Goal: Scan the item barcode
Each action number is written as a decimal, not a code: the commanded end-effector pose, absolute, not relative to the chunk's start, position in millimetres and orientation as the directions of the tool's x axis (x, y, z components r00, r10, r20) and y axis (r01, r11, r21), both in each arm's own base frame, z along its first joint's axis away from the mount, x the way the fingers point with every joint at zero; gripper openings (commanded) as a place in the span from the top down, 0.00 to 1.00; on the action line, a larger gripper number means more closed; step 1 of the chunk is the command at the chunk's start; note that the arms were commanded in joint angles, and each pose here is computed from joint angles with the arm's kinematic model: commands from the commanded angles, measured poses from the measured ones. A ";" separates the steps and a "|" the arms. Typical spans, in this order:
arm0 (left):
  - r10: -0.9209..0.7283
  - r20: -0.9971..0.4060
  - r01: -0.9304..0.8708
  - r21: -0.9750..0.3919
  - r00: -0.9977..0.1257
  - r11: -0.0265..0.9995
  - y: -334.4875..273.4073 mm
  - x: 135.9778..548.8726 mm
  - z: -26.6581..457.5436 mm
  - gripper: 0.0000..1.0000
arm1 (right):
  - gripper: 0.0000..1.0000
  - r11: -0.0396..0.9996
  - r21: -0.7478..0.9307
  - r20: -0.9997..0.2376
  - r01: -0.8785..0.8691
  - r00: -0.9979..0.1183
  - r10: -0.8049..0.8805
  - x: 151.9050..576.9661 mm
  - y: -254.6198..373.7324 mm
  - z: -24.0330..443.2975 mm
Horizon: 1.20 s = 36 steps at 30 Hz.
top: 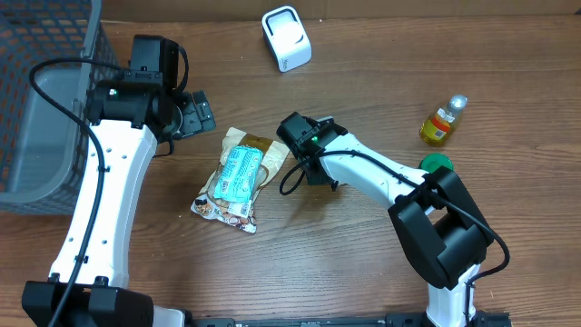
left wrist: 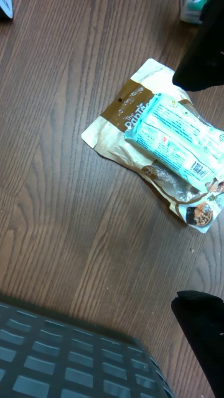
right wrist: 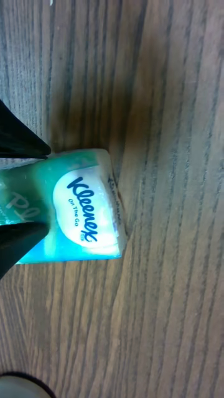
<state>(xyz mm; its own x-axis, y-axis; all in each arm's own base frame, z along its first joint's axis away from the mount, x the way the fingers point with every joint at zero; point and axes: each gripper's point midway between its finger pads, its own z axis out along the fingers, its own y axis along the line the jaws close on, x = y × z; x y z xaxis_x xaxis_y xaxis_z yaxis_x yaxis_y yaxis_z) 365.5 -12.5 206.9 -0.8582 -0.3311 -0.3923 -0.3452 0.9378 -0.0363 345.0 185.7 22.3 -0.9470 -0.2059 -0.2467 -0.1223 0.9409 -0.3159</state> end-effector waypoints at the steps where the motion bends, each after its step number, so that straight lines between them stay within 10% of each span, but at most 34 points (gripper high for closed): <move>1: -0.316 -0.407 -0.328 -0.041 -0.857 0.944 -13.1 368.4 212.9 0.00 | 0.70 0.935 -0.335 -0.246 -0.119 -0.947 -0.208 343.6 181.0 22.8; 20: -0.316 -0.407 -0.329 -0.041 -0.857 0.944 -13.0 368.4 212.9 0.00 | 0.80 0.943 -0.304 -0.200 -0.137 -0.958 -0.204 325.2 176.6 -5.0; 25: -0.316 -0.407 -0.328 -0.041 -0.857 0.944 -13.0 368.4 212.9 0.00 | 0.96 0.942 -0.307 -0.195 -0.134 -0.960 -0.200 324.1 175.1 -3.7; 36: -0.316 -0.407 -0.328 -0.041 -0.857 0.944 -13.0 368.4 212.9 0.00 | 0.96 0.982 -0.080 -0.269 -0.172 -0.945 -0.187 364.8 215.1 121.9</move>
